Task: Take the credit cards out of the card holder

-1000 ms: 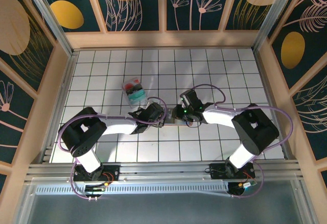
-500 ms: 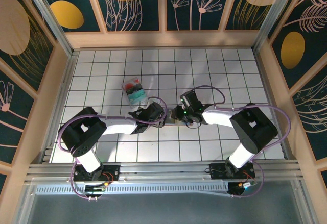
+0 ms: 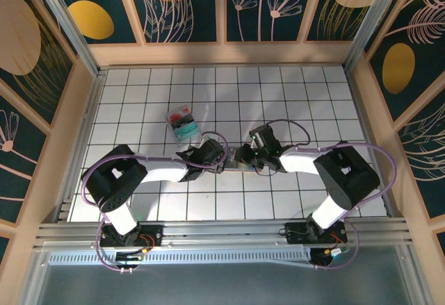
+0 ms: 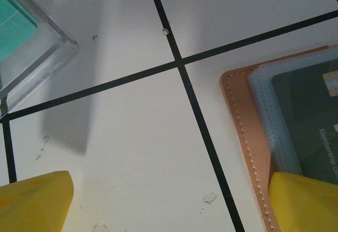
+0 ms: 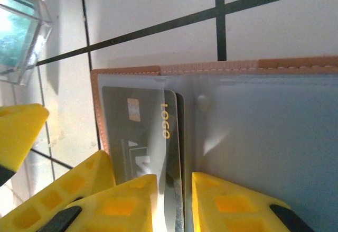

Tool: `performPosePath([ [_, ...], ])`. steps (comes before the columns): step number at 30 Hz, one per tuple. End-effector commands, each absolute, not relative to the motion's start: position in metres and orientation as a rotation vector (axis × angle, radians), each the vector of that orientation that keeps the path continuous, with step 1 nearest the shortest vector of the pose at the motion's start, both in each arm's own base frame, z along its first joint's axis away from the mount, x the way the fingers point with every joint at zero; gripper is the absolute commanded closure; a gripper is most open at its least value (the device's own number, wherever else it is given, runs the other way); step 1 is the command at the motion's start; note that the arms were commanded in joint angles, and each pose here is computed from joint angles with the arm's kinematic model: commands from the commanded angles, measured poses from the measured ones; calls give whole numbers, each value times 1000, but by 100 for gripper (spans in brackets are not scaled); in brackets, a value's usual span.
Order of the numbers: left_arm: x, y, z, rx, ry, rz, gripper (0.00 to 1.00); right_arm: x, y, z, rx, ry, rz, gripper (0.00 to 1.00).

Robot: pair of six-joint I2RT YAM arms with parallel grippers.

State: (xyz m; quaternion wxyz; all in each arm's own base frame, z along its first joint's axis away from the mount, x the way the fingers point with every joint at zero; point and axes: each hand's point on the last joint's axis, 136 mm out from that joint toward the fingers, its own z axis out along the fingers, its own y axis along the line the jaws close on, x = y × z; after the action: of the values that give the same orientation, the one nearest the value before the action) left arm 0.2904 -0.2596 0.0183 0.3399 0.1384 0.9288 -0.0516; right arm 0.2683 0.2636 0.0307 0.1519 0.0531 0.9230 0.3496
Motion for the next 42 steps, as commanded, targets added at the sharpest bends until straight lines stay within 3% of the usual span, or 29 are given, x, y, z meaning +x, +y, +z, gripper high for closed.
performPosePath([
  [1,285,-259,5,413,2461,-109,5,262,283,62,89,2556,1240,77],
  [9,285,-261,6,417,2462,-116,4,261,282,64,79,2542,1258,77],
  [21,284,-258,7,405,2463,-107,4,264,261,47,185,2619,1063,77],
  [42,285,-264,6,397,2474,-133,3,263,266,52,180,2558,1161,77],
])
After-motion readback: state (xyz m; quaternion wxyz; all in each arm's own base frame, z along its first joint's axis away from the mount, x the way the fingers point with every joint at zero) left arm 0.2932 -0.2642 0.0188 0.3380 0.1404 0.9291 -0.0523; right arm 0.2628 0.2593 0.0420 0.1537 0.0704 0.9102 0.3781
